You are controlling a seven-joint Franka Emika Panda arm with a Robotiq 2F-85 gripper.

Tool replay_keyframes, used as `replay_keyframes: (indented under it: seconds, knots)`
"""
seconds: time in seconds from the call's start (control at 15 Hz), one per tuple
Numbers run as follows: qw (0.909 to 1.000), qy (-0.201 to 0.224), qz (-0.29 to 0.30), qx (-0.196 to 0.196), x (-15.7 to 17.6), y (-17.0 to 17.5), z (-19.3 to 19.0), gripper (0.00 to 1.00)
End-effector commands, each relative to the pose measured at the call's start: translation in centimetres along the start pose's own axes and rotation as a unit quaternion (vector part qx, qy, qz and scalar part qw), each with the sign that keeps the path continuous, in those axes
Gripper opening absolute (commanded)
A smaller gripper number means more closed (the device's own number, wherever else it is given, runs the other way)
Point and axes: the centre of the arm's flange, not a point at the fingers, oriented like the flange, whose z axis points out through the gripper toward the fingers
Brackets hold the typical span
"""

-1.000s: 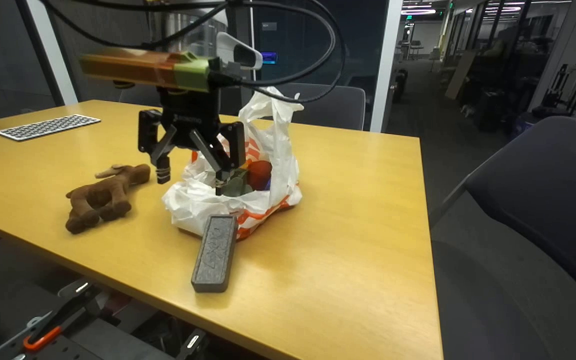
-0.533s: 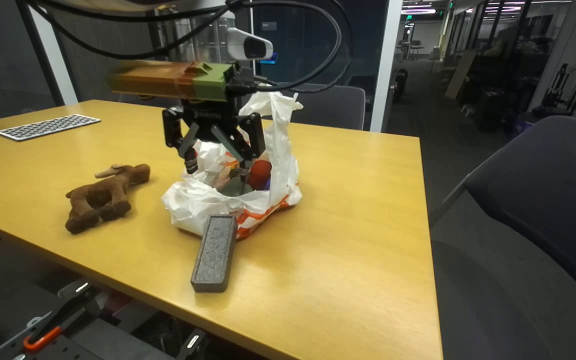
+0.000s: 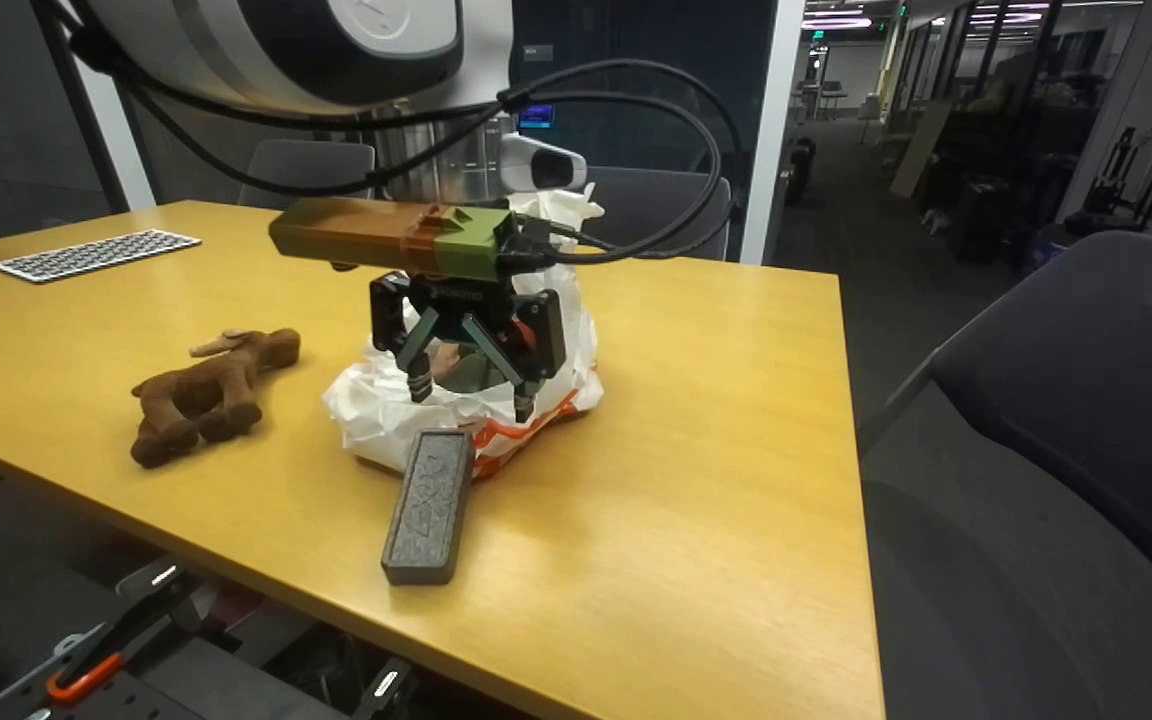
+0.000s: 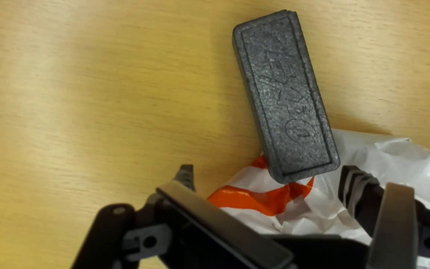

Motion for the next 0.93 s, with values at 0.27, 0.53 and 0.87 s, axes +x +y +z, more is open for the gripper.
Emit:
replay_keyframes:
  seconds: [0.27, 0.53, 0.87]
  knots:
    - [0.9999, 0.01, -0.011, -0.005, -0.4, -0.3, 0.6, 1.0]
    - [0.9997, 0.001, -0.02, 0.011, -1.1, 0.3, 2.7, 1.0]
    - [0.9984, -0.017, -0.043, 0.032, -1.9, -0.1, 5.7, 1.0]
